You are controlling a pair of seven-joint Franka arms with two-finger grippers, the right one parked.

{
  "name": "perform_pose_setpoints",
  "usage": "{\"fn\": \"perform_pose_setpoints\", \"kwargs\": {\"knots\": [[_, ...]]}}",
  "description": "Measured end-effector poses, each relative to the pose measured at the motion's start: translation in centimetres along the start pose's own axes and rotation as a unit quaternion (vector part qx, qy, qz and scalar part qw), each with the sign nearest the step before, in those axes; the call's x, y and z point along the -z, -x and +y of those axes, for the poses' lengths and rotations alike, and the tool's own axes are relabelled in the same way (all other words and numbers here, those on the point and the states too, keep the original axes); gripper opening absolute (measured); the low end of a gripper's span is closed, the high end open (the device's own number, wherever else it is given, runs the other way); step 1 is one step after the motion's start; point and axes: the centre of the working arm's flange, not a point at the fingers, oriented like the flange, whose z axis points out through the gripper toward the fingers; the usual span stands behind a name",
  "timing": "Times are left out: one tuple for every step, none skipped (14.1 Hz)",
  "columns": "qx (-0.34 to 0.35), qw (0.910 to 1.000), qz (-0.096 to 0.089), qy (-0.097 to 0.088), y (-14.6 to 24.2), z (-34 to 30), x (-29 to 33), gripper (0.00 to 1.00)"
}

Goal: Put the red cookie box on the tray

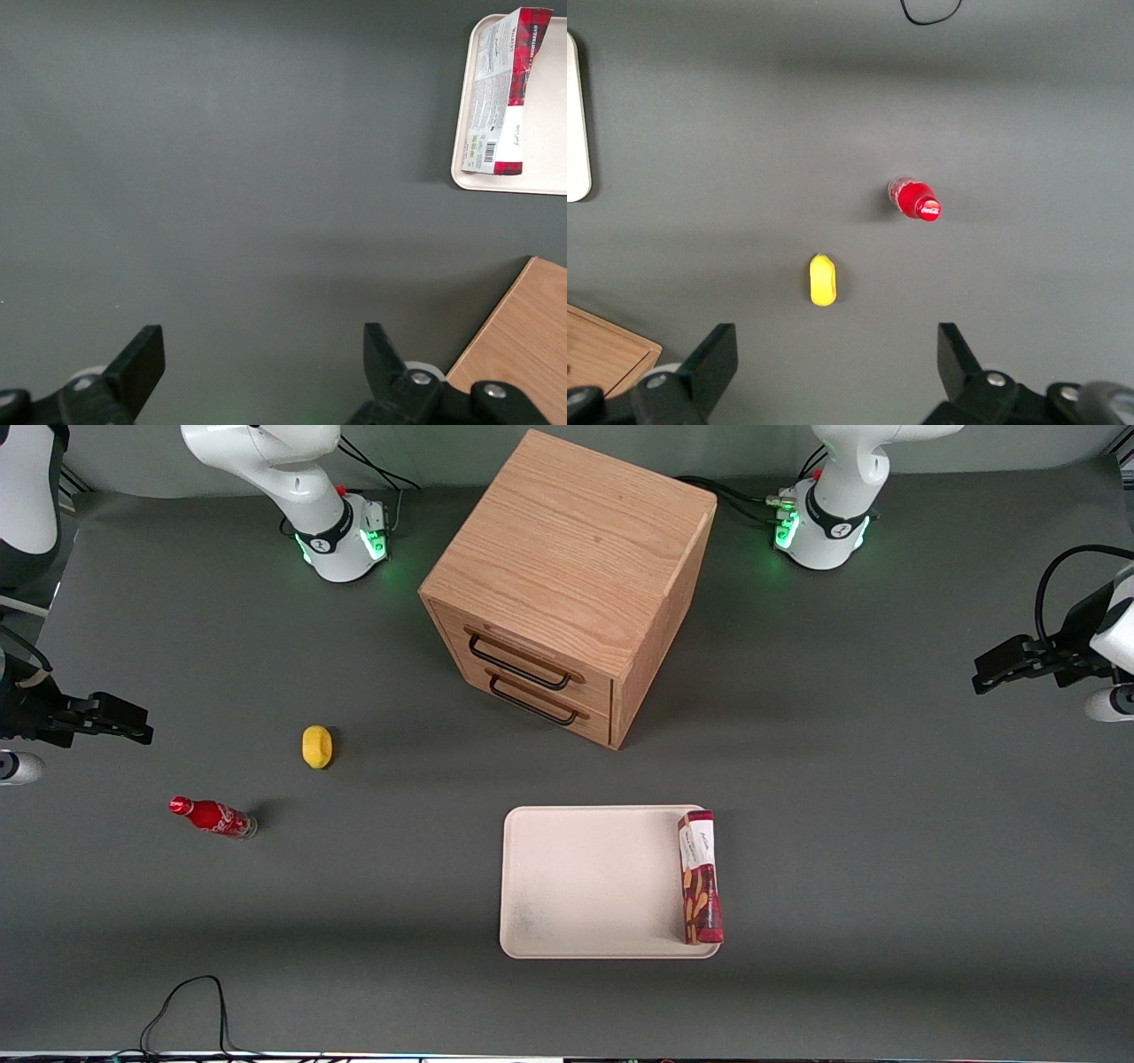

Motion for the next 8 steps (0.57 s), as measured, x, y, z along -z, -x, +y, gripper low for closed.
{"fn": "perform_pose_setpoints", "kwargs": {"knots": [[-0.002,1.0,0.0,0.0,0.0,0.1,0.0,1.0],[-0.005,1.0,0.0,0.0,0.0,0.2,0.0,1.0],[-0.01,1.0,0.0,0.0,0.1,0.5,0.0,1.0],[-0.016,0.9999,-0.001,0.0,0.1,0.8,0.0,1.0],[-0.02,0.9998,-0.004,-0.001,0.2,1.0,-0.1,1.0],[-0.023,0.9997,-0.007,-0.001,0.2,1.1,-0.1,1.0],[-0.025,0.9996,-0.008,-0.001,0.3,1.1,-0.2,1.0],[-0.026,0.9996,-0.009,-0.001,0.3,1.1,-0.2,1.0]]}}
